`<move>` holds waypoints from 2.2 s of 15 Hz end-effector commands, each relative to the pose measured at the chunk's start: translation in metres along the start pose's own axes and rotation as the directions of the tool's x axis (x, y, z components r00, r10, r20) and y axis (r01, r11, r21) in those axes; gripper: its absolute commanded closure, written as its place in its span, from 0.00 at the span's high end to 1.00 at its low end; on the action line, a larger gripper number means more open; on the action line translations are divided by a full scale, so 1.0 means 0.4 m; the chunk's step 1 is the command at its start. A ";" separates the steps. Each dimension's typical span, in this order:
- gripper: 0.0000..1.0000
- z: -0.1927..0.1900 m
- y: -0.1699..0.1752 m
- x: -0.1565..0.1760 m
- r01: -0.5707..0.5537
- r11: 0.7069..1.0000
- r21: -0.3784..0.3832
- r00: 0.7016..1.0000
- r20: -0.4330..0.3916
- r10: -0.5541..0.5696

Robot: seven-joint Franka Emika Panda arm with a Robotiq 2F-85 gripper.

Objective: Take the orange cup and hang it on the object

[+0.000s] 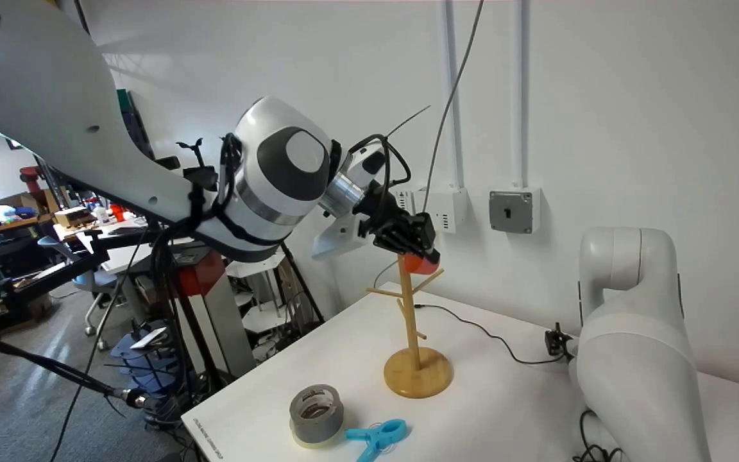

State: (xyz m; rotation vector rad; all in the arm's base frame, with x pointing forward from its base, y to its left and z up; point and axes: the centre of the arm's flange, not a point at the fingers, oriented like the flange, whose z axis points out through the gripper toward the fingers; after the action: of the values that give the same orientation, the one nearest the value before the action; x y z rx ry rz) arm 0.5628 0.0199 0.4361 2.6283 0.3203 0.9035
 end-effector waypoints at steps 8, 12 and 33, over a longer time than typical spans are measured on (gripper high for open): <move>0.02 0.045 -0.014 -0.017 -0.014 1.000 -0.011 0.999 0.039 0.014; 0.02 0.051 -0.022 -0.025 -0.005 1.000 -0.008 0.999 0.043 0.005; 0.02 0.046 -0.065 -0.045 0.018 1.000 0.023 0.999 0.046 -0.019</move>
State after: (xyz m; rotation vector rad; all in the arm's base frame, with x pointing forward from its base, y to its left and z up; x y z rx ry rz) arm 0.5650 0.0323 0.4018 2.6589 0.3587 0.8332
